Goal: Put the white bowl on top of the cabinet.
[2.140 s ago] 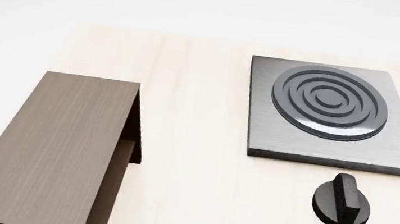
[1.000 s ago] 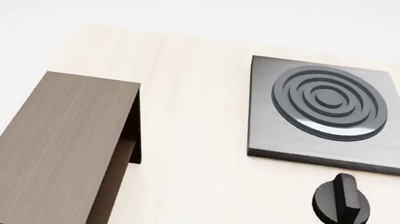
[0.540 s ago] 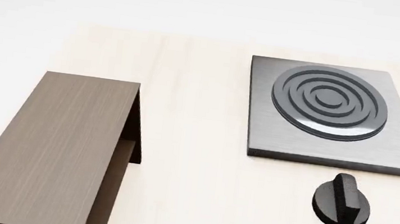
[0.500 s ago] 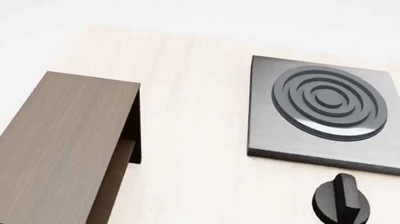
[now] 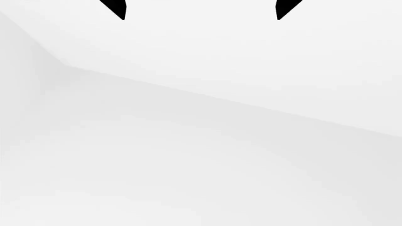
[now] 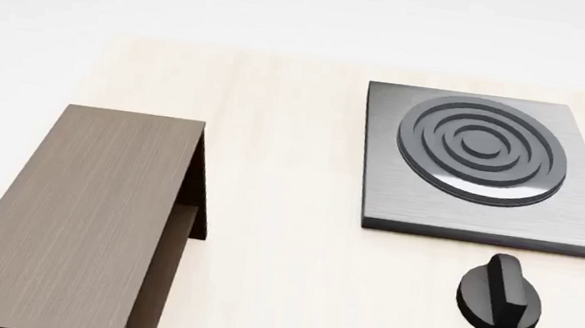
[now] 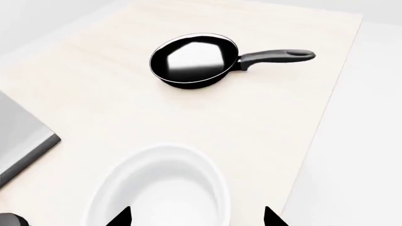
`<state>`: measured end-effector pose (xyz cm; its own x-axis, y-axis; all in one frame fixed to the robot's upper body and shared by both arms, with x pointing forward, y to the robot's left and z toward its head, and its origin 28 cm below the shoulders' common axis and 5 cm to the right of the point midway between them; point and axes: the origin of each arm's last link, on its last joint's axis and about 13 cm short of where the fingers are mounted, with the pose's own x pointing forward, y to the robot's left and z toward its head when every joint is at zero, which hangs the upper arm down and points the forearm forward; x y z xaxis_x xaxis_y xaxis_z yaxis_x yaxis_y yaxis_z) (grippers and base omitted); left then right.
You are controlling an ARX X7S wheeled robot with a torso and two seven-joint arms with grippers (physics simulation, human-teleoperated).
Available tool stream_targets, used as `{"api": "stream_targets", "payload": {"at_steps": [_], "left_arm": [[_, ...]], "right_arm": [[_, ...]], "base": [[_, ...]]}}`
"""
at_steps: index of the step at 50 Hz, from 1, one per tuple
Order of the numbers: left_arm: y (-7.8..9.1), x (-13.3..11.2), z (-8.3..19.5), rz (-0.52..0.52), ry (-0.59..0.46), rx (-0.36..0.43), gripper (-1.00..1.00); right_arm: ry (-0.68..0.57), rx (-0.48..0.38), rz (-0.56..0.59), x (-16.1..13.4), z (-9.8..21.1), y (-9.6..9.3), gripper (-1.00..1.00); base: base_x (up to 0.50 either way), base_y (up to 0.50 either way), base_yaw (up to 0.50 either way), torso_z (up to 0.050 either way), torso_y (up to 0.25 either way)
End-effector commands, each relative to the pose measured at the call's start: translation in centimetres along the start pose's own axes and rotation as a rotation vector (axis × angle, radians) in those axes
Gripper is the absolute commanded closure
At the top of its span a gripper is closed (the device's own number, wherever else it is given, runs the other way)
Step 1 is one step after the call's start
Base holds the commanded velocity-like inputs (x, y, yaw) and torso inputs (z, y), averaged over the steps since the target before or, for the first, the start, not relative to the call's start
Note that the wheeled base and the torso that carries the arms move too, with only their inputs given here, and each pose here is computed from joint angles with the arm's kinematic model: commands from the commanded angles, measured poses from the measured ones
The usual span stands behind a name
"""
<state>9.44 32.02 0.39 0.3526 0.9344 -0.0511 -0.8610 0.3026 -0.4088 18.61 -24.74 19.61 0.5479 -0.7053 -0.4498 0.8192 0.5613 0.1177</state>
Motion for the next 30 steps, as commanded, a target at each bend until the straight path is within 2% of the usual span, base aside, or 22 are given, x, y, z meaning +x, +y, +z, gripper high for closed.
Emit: {"api": "stream_targets", "payload": {"at_steps": [1, 11, 30], "left_arm": [[0.0, 0.0, 0.0, 0.001, -0.001, 0.002, -1.00], [-0.1, -0.1, 0.1, 0.000, -0.002, 0.005, -1.00], [-0.1, 0.0, -0.1, -0.001, -0.002, 0.009, -1.00]], "right_arm": [[0.029, 0.003, -0.023, 1.3, 0.7, 0.3, -1.00], [0.074, 0.027, -0.059, 2.5, 0.6, -0.3, -1.00], [0.125, 0.020, -0.081, 4.1, 0.9, 0.3, -1.00]], "base": [[0.00, 0.00, 0.00, 0.000, 0.000], [0.00, 0.00, 0.00, 0.000, 0.000], [0.00, 0.00, 0.00, 0.000, 0.000]]}}
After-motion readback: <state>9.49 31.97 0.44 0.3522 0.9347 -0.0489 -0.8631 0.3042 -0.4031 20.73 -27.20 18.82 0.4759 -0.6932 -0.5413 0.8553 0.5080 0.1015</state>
